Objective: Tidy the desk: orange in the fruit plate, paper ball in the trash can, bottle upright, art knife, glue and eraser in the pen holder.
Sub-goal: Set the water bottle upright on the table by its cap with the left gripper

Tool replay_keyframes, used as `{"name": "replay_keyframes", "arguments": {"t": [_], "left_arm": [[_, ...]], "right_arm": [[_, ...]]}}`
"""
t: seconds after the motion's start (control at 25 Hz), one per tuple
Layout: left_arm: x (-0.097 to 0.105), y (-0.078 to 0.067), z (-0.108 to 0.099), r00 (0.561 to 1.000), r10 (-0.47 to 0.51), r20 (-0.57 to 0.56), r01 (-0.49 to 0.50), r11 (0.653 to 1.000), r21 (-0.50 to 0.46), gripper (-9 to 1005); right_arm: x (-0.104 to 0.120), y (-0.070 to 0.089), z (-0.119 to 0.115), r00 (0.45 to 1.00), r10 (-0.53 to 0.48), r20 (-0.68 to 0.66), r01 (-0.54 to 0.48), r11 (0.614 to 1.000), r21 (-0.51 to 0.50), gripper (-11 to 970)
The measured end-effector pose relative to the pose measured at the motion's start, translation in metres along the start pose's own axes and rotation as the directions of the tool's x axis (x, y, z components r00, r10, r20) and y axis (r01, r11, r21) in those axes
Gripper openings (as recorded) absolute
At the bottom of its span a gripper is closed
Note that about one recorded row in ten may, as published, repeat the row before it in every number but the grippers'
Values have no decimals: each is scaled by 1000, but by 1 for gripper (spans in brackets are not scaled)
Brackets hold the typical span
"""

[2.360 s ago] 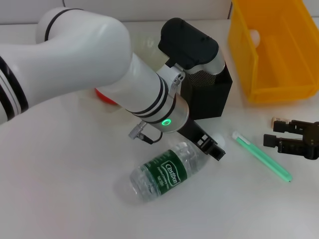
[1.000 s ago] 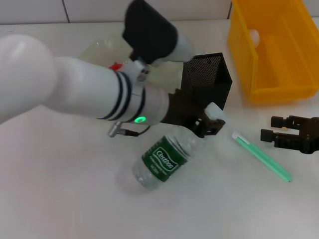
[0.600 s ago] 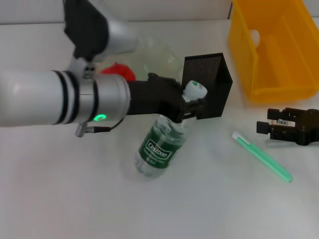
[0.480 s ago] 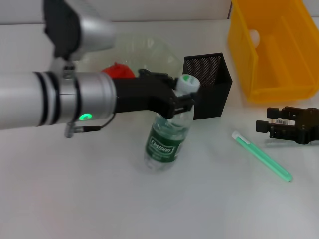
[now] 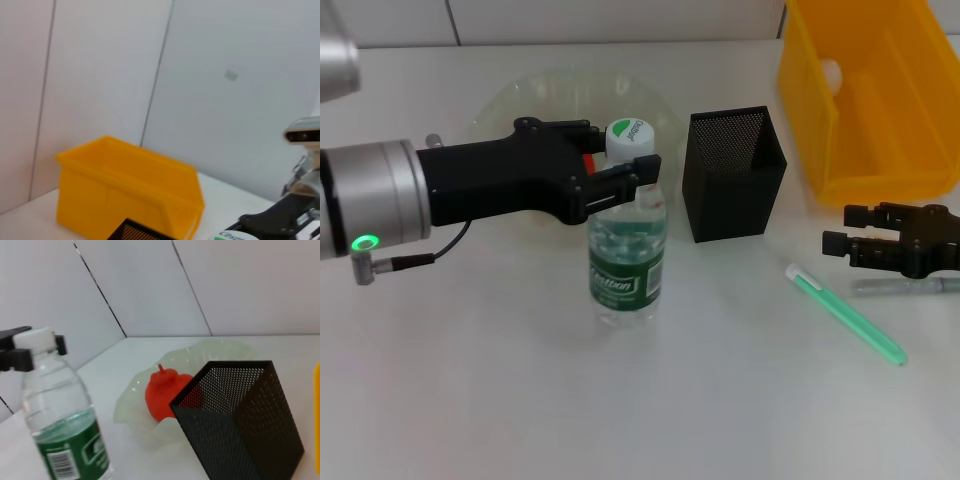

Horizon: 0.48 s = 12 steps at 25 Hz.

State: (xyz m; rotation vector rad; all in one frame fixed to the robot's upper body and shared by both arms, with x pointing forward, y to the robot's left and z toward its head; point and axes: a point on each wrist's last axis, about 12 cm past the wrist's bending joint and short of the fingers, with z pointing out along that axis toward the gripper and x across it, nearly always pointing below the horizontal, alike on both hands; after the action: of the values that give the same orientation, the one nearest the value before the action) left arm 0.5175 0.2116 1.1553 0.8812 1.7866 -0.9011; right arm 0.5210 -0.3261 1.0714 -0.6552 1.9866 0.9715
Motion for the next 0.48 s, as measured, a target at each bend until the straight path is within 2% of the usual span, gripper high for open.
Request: {"name": "replay_keyframes", "arguments": {"t": [0.08, 0.16, 0.2, 0.24, 0.36, 0.4, 0.48], "left_arm": [[0, 0, 0, 1000, 0, 0, 0, 1000, 0, 442], [8, 3, -15, 998, 28, 48, -30, 998, 55, 442], [8, 3, -15, 998, 28, 48, -30, 998, 55, 442], [14, 7, -23, 997, 40, 60, -44, 997, 64, 442], [14, 7, -23, 997, 40, 60, -44, 997, 64, 442], [31, 13, -43, 990, 51, 130, -65, 992, 105, 442], [37, 15, -49, 986, 49, 158, -68, 991, 118, 441]], "right_arm": [[-2, 0, 2, 1000, 1, 2, -1, 1000, -5, 728], [-5, 1, 5, 1000, 8, 14, -8, 1000, -14, 728], [-6, 2, 7, 1000, 11, 21, -10, 1000, -23, 728], [-8, 4, 9, 999, 13, 35, -11, 999, -36, 728], [-9, 9, 13, 998, 17, 62, -13, 998, -61, 728], [-9, 9, 13, 998, 17, 66, -13, 998, -64, 728], [-9, 11, 15, 997, 18, 69, -13, 998, -69, 728]]}}
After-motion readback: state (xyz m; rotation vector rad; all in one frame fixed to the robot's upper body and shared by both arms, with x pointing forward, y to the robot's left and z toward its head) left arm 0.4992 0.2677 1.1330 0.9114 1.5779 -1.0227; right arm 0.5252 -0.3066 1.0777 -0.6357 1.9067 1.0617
